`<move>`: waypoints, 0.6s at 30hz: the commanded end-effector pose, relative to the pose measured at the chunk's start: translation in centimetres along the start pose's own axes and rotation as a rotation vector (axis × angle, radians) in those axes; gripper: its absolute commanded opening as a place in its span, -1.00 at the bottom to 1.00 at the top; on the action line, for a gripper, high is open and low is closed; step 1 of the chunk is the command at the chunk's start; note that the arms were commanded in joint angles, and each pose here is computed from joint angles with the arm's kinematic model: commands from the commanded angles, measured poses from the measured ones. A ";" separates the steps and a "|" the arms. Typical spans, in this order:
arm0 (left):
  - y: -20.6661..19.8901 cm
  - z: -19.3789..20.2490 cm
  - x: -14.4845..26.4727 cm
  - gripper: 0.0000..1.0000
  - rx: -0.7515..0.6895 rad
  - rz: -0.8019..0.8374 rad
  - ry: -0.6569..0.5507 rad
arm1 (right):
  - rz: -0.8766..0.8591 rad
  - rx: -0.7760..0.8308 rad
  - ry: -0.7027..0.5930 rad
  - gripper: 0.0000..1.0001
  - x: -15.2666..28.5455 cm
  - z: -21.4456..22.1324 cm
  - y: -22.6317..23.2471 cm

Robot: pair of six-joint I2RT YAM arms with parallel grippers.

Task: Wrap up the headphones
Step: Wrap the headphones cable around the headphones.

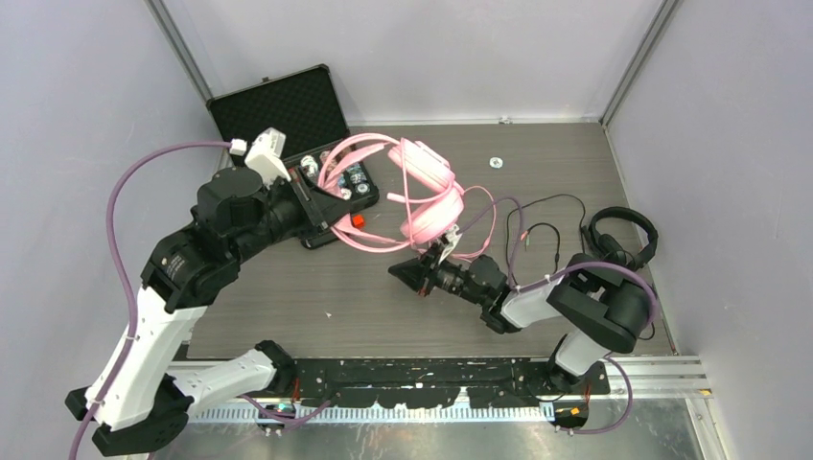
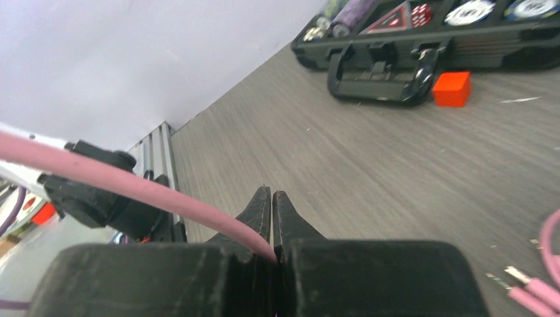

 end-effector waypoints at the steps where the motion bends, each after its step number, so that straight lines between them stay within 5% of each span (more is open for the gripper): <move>1: -5.2 -0.4 2.9 -1.00 -0.031 0.278 0.040 | -0.025 -0.024 -0.125 -0.96 0.5 -4.6 -0.2; 11: -7.4 5.4 2.6 -1.00 -0.247 0.555 0.406 | -0.022 -0.107 -0.217 -0.99 3.1 -11.0 -1.0; 18: -6.2 8.3 1.6 -1.00 -0.365 0.658 0.586 | -0.014 -0.252 -0.147 -0.99 4.3 -12.6 0.2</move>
Point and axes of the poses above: each gripper's point midway between its finger pads, its own x axis back along the fingers, its own y axis along the line the jaws close on, z = x × y, the point moved 1 cm from there along x, back along the fingers, and after that the axes turned 2 degrees about -x, right-handed, at the moved point
